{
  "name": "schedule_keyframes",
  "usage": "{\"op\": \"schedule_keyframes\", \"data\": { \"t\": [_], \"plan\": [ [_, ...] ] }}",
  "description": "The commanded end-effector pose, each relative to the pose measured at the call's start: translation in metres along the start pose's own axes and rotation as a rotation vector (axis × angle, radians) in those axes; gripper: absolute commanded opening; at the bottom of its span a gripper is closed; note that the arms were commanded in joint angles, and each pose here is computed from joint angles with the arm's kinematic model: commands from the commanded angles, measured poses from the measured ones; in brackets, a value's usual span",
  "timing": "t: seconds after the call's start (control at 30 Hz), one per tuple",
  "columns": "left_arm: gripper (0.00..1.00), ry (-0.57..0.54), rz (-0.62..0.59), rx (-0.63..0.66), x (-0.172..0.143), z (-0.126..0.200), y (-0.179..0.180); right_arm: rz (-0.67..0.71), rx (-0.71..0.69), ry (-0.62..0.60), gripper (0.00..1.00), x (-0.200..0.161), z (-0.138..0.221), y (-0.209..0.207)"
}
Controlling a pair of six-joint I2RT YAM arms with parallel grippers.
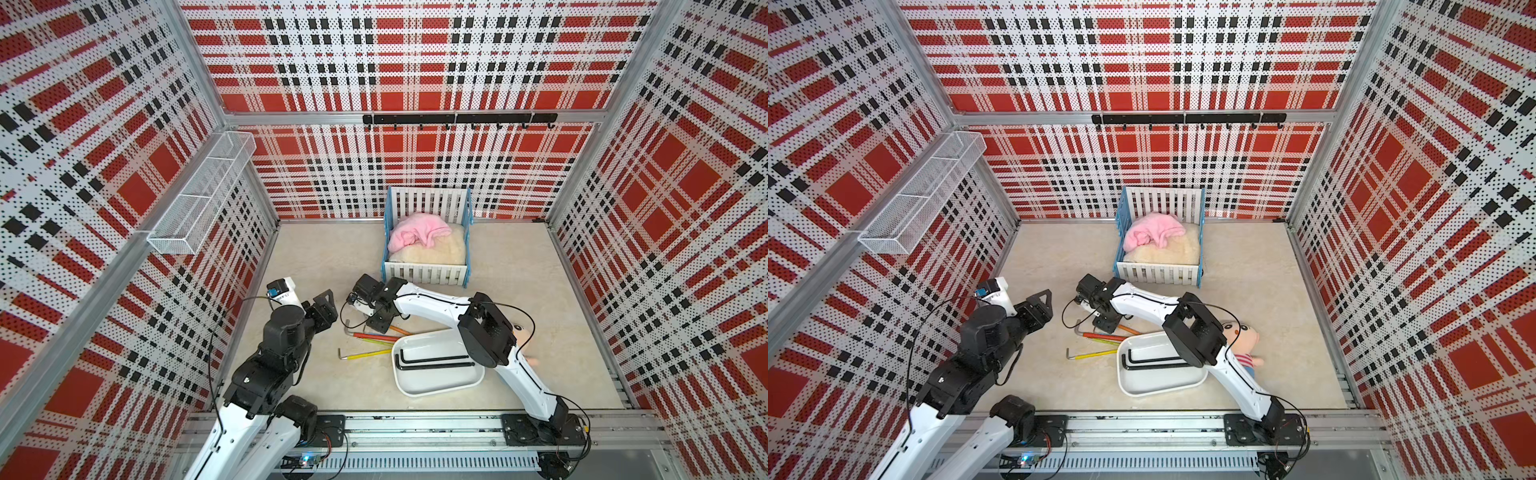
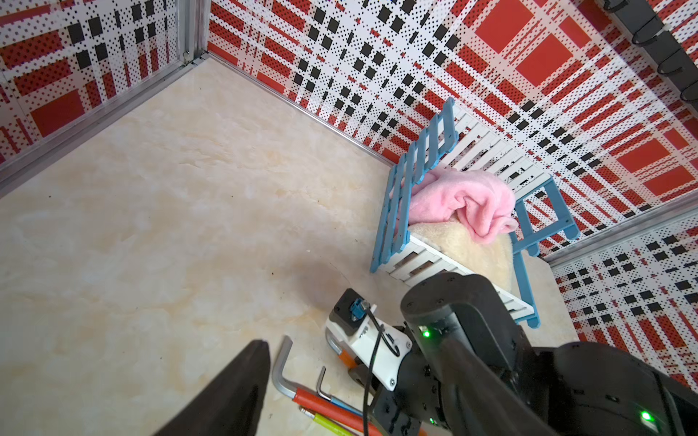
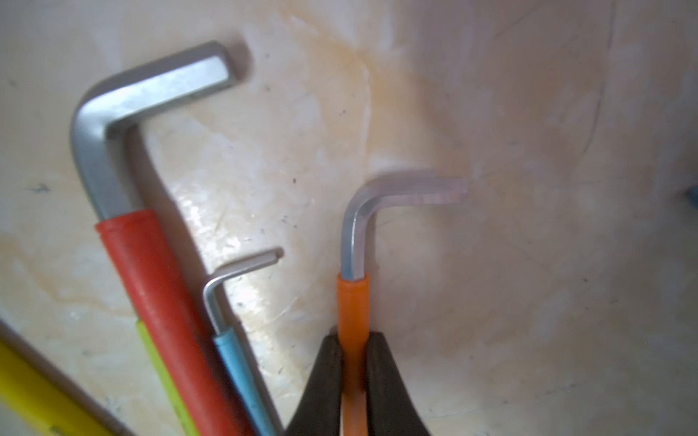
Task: Put the hex key on the desktop into the storage box
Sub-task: Pick up the Allen key from the center of the board.
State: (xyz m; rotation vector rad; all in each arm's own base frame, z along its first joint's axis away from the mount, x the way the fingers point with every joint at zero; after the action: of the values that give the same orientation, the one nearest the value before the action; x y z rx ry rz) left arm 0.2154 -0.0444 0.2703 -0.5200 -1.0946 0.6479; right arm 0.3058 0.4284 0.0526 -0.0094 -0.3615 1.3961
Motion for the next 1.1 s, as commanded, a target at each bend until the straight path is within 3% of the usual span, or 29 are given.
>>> {"op": "schedule_keyframes", "data": {
  "t": [0.0, 0.17, 0.6, 1.07],
  "plan": [
    [0.76, -0.001, -0.002, 0.000, 0.000, 0.002, 0.000, 0.009, -0.124, 0.033, 0.00, -0.004, -0.007, -0.024],
    [0.76, 0.000, -0.001, 0.000, 0.000, 0.002, 0.000, -0.004, -0.187, -0.029, 0.00, 0.011, 0.021, -0.047],
    [0.76, 0.003, -0.002, 0.004, -0.001, 0.001, 0.001, -0.018, -0.265, -0.072, 0.00, 0.006, 0.068, -0.075],
    [0.76, -0.002, 0.000, 0.002, 0.000, 0.002, 0.001, -0.043, -0.305, -0.211, 0.00, -0.009, 0.167, -0.074]
  ]
}}
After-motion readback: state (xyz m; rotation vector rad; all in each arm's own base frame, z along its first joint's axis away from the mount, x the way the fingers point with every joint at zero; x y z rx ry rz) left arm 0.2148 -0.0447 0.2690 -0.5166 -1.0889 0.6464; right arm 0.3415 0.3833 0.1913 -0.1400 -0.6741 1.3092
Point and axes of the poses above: each gripper's point midway between its finger pads, its own z axis back along the fingers, its own y axis along the line the jaws close on, x = y × z, the point moved 3 cm from there along z, back along the fingers, and after that the axes turned 15 degrees about z, right-handed, at the moved point
